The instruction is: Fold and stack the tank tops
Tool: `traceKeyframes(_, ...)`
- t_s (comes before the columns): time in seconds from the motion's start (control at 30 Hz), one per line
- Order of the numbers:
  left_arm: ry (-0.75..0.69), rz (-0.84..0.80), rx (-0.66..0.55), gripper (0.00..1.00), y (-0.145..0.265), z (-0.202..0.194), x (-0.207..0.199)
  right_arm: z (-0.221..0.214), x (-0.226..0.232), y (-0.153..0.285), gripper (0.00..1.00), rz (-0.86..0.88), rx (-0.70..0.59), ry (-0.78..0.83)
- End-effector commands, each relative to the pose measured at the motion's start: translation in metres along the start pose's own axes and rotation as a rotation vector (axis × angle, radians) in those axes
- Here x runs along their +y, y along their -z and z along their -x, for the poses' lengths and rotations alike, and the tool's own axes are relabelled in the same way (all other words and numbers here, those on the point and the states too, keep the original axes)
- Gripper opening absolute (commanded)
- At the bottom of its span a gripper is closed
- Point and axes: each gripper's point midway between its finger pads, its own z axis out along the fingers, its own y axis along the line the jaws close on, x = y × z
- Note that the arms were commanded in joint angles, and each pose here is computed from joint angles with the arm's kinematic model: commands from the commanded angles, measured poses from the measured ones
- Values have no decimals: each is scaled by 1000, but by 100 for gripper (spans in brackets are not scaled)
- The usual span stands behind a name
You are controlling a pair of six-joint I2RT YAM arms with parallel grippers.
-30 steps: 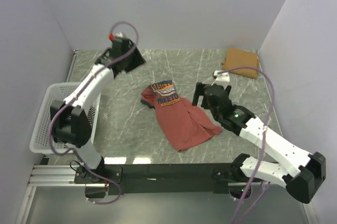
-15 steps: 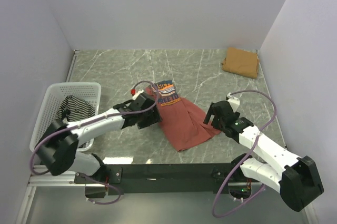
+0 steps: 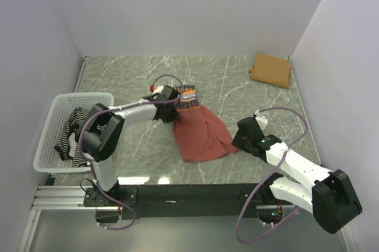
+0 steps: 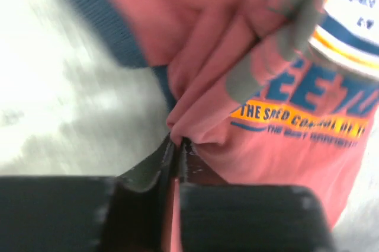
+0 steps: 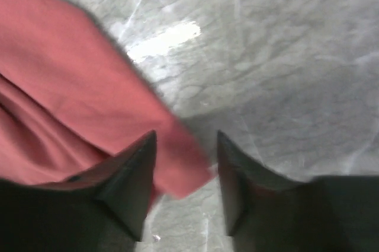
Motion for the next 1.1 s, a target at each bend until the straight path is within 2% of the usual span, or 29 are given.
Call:
traceKeyframes(0.0, 52, 6, -144, 1, 2, 75, -10, 13, 29, -1, 44, 99, -17, -32)
traceKeyframes(0.07, 56, 25, -173, 0, 4, 104, -7, 21, 43, 1, 42, 142, -25, -24)
traceKeyframes(0.1, 59, 2, -196, 1, 7, 122, -21, 20, 45, 0, 42, 139, -13, -16)
traceKeyframes(0.17, 15, -22, -182, 3, 10, 131, -31, 24, 49, 2, 51, 148, -11, 3)
traceKeyframes(0.2, 3, -58, -197, 8, 18, 140, -44, 23, 52, 4, 54, 166, -7, 9)
traceKeyframes(0.23, -8, -81, -189, 21, 22, 139, -49, 21, 55, 5, 60, 186, 3, 14)
traceKeyframes(0.27, -8, -108, -201, 28, 33, 142, -54, 15, 56, 4, 62, 210, 18, 13)
traceKeyframes(0.3, -5, -120, -203, 40, 35, 139, -53, 7, 62, 7, 63, 256, 51, 9)
traceKeyframes(0.37, 2, -121, -206, 46, 46, 135, -45, -6, 66, 6, 64, 293, 88, -8)
traceKeyframes(0.43, 4, -99, -217, 48, 53, 133, -34, -23, 71, 8, 63, 340, 139, -3)
traceKeyframes(0.6, 44, -78, -259, 48, 83, 125, 2, -45, 110, 19, 63, 455, 166, -6)
traceKeyframes(0.87, 64, -93, -272, 48, 114, 108, 36, -61, 129, 4, 60, 426, 185, -6)
traceKeyframes(1.07, 74, -95, -260, 47, 119, 94, 51, -72, 143, -2, 55, 405, 220, 37)
